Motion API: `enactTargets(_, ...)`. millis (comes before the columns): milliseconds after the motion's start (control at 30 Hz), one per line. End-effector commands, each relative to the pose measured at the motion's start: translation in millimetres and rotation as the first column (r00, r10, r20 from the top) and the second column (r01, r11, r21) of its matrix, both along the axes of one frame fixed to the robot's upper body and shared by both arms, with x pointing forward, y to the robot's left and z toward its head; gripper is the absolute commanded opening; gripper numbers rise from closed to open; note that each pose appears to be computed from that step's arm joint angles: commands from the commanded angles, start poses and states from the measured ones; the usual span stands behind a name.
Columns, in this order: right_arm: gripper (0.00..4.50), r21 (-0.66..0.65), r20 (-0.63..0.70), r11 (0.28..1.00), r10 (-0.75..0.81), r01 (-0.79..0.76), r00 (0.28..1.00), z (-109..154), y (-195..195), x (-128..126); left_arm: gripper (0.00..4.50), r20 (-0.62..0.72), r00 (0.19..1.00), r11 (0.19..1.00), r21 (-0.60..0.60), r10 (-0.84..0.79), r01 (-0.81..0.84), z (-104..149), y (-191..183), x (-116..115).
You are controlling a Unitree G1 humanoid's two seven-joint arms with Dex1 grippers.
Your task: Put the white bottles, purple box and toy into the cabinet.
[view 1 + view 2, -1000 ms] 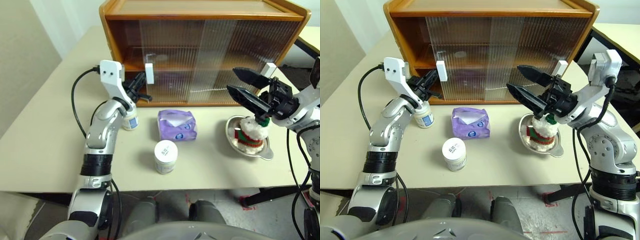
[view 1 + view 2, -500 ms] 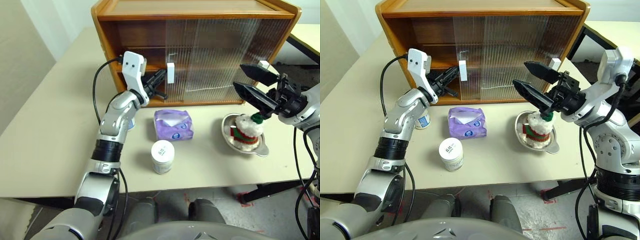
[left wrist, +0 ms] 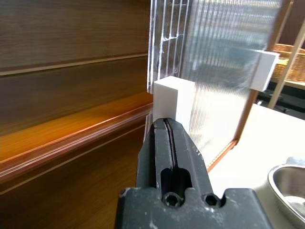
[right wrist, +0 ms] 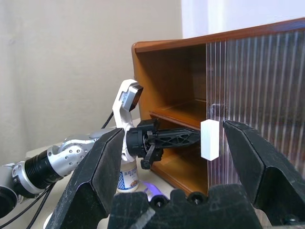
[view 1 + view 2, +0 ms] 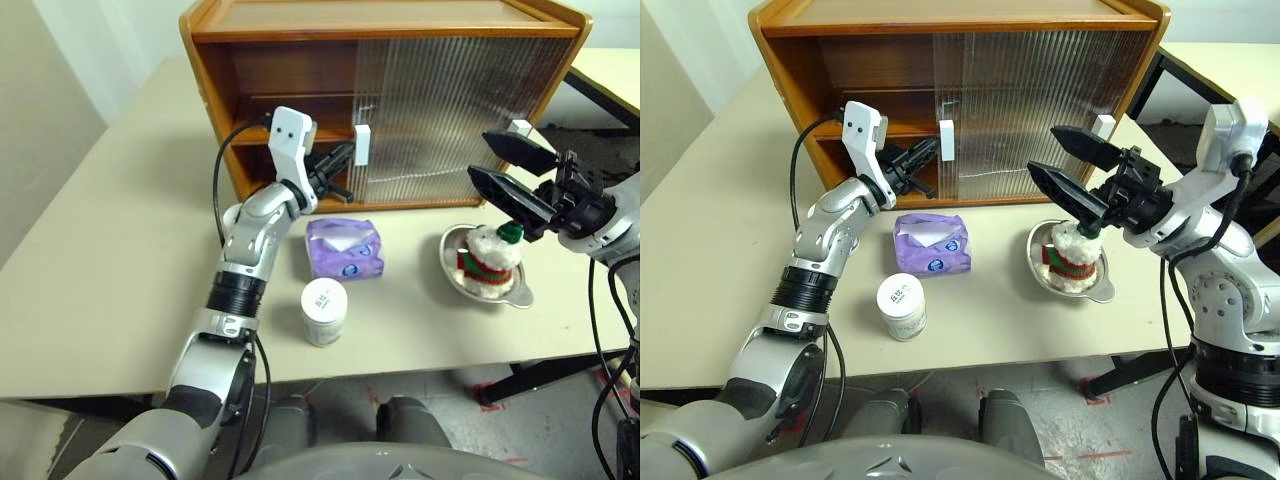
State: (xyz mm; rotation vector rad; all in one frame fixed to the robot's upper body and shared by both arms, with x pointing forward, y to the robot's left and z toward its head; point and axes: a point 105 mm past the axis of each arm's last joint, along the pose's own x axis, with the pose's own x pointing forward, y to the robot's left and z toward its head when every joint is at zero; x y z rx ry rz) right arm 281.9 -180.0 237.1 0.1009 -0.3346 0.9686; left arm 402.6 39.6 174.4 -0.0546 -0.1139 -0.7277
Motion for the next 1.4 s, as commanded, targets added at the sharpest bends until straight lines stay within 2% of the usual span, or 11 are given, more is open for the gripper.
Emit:
enactTargets(33, 4.5, -0.001, 0.038, 1.0, -0.015, 0.015, 0.999, 7, -1, -4, 0.04, 0.014, 1.0, 1.0, 0.018, -0.021, 0.021, 2, -9, 3)
enactTargets(333, 4.5, 0.0, 0.035, 1.0, -0.017, 0.017, 0.999, 7, -1, -3, 0.04, 0.015, 1.0, 1.0, 0.009, 0.009, -0.01, -1, 2, 6)
enactTargets(500, 4.5, -0.002, 0.031, 1.0, 0.0, 0.0, 1.0, 7, 1, 0, 0.04, 0.083, 0.995, 0.996, -0.072, 0.054, -0.048, 23, 20, 2)
enactTargets(567, 4.5, -0.003, 0.028, 1.0, 0.008, -0.008, 1.0, 6, 2, 2, 0.39, 0.124, 0.991, 0.993, -0.11, 0.051, -0.037, 36, 25, -5)
enactTargets(633, 4.5, -0.002, 0.024, 1.0, 0.017, -0.017, 1.0, 6, 2, 3, 0.95, 0.164, 0.985, 0.989, -0.142, 0.051, -0.028, 49, 34, -14)
enactTargets(867, 4.5, -0.007, 0.018, 0.999, 0.052, -0.052, 0.998, 4, 6, 8, 3.66, 0.212, 0.974, 0.991, -0.122, 0.075, -0.05, 61, 78, -41)
enactTargets(933, 4.5, -0.005, 0.019, 0.998, 0.059, -0.059, 0.998, 5, 7, 10, 4.46, 0.205, 0.972, 0.991, -0.088, 0.114, -0.098, 54, 105, -45)
enactTargets(1067, 4.5, -0.009, 0.017, 0.997, 0.075, -0.075, 0.997, 4, 9, 12, 4.46, 0.172, 0.979, 0.992, 0.036, 0.111, -0.119, 25, 145, -59)
enactTargets(1233, 4.5, -0.01, 0.021, 0.996, 0.083, -0.083, 0.996, 5, 9, 15, 4.46, 0.097, 0.984, 0.983, 0.094, 0.149, -0.158, -13, 182, -77)
enactTargets(1400, 4.5, -0.013, 0.023, 0.996, 0.091, -0.09, 0.996, 7, 10, 15, 4.46, 0.026, 0.989, 0.977, 0.152, 0.149, -0.151, -50, 194, -96)
